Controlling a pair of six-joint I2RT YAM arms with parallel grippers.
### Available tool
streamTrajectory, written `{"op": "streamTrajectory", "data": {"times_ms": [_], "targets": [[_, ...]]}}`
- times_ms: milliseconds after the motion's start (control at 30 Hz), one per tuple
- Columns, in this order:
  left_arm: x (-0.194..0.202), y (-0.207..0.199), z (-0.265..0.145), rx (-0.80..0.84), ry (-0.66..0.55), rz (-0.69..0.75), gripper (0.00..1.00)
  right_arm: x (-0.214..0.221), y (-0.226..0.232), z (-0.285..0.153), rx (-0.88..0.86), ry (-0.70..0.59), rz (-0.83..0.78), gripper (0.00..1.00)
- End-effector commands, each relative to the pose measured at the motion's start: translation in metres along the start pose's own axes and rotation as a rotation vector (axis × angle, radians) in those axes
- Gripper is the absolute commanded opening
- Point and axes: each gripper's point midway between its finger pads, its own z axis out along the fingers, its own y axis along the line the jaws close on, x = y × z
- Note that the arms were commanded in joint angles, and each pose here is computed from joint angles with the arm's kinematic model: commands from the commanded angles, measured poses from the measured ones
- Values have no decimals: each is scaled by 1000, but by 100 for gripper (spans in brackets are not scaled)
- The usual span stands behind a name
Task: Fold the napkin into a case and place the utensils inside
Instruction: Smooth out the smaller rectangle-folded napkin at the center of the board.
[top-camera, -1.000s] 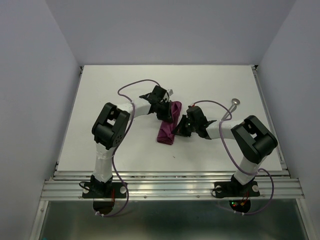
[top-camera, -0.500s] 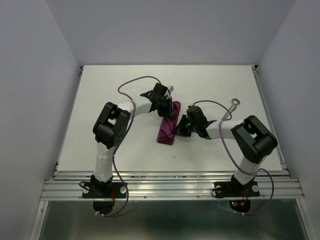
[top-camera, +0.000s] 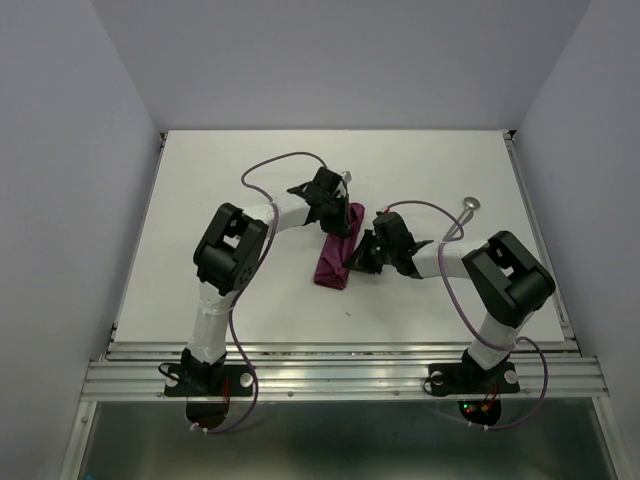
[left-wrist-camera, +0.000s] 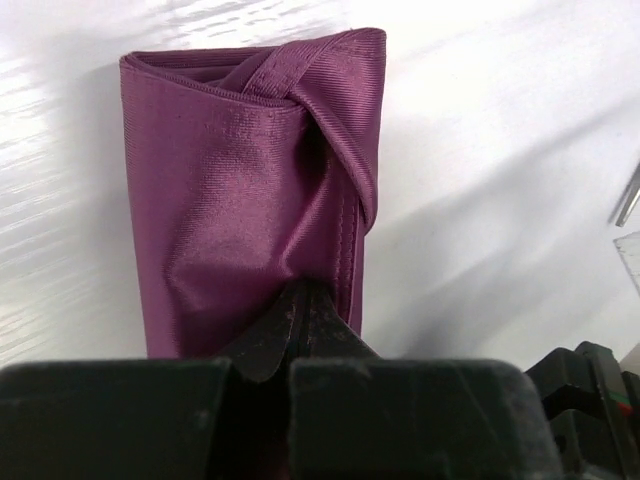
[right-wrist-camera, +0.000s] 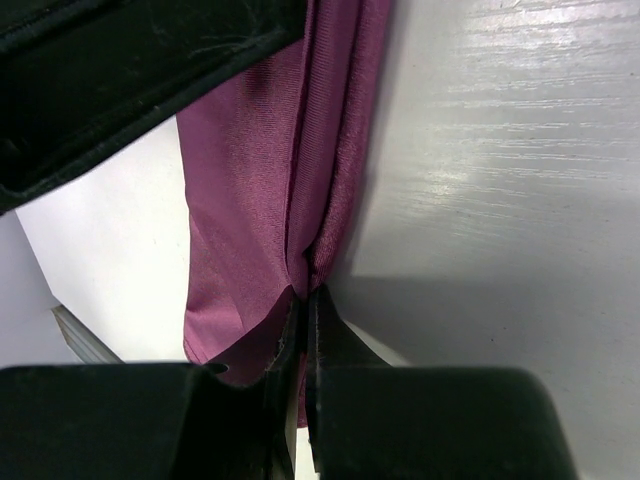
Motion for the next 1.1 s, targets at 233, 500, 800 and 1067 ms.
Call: {"op": "streamTrajectory", "data": {"times_ms": [233, 500, 800, 1067], "targets": [[-8, -39, -5, 151, -11, 15, 0, 2, 1, -2, 13, 11, -39, 1], [-26, -41, -23, 175, -48, 24, 0, 2, 0, -5, 16, 6, -36, 1], [-63, -8, -52, 46, -141, 12, 0, 2, 0, -4, 15, 7, -37, 1], [-72, -5, -33, 50, -141, -21, 0, 1, 2, -5, 12, 7, -41, 1]]}}
